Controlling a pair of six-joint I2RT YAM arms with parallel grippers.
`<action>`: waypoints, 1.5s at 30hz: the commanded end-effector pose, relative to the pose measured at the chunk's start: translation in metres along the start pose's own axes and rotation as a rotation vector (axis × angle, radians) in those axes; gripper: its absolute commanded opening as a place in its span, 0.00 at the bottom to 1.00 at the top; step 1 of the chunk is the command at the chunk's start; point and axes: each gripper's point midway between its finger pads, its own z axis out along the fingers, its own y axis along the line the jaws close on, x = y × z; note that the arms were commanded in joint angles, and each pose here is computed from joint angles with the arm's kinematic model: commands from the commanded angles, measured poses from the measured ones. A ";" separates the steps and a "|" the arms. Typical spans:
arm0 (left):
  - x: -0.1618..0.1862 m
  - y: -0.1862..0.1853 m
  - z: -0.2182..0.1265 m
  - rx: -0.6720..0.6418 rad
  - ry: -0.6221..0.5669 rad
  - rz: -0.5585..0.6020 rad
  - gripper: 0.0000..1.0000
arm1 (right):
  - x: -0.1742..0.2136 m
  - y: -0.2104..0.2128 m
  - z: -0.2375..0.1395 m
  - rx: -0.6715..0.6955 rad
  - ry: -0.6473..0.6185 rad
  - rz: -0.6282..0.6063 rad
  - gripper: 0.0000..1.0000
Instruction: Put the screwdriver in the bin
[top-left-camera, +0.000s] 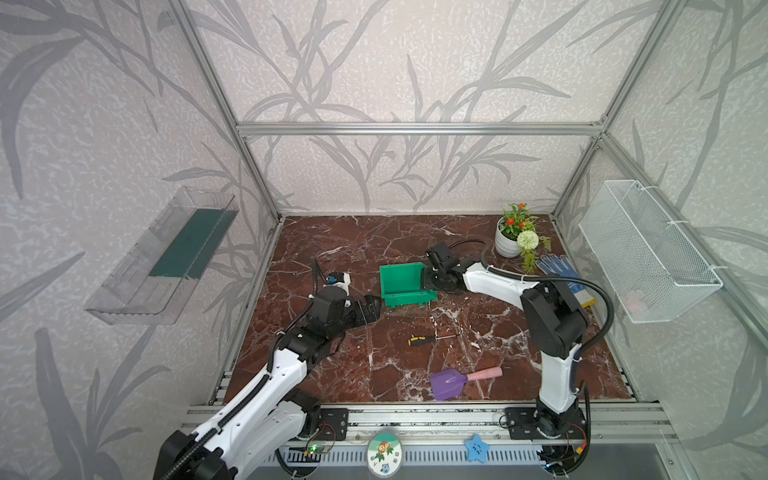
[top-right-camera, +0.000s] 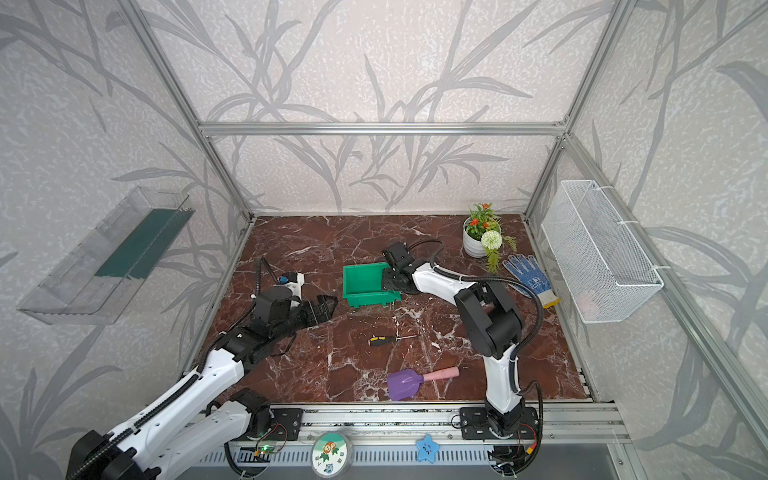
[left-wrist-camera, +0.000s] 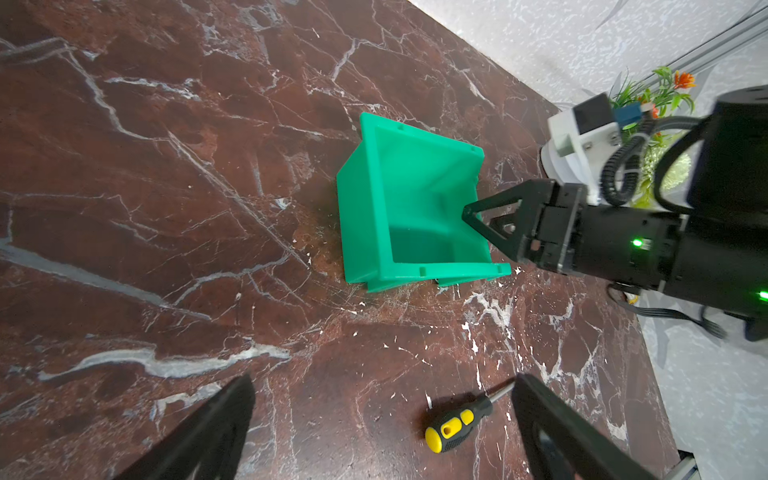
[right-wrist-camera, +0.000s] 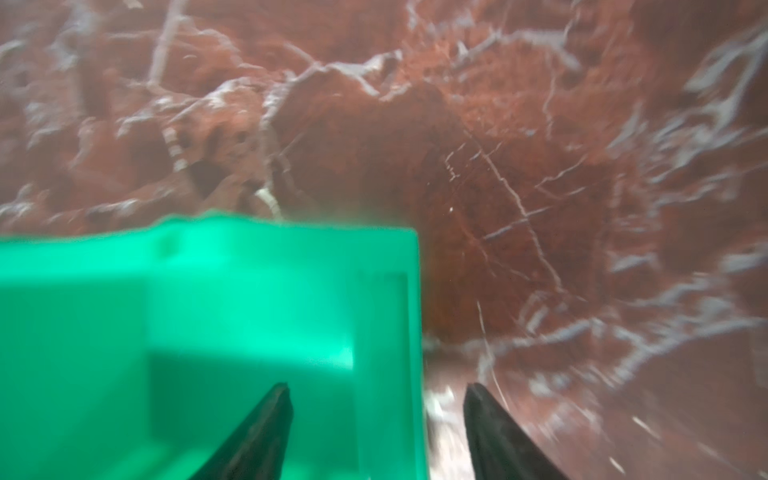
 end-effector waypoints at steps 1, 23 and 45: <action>-0.005 -0.008 -0.003 0.017 -0.021 0.003 0.99 | -0.005 0.022 -0.048 -0.141 -0.060 -0.181 0.78; 0.032 -0.010 0.001 0.158 -0.002 -0.149 0.99 | 0.157 0.034 -0.070 -0.282 0.235 -0.694 0.85; 0.044 0.009 0.006 0.173 0.033 -0.265 0.99 | 0.200 0.018 -0.030 -0.155 0.425 -0.771 0.49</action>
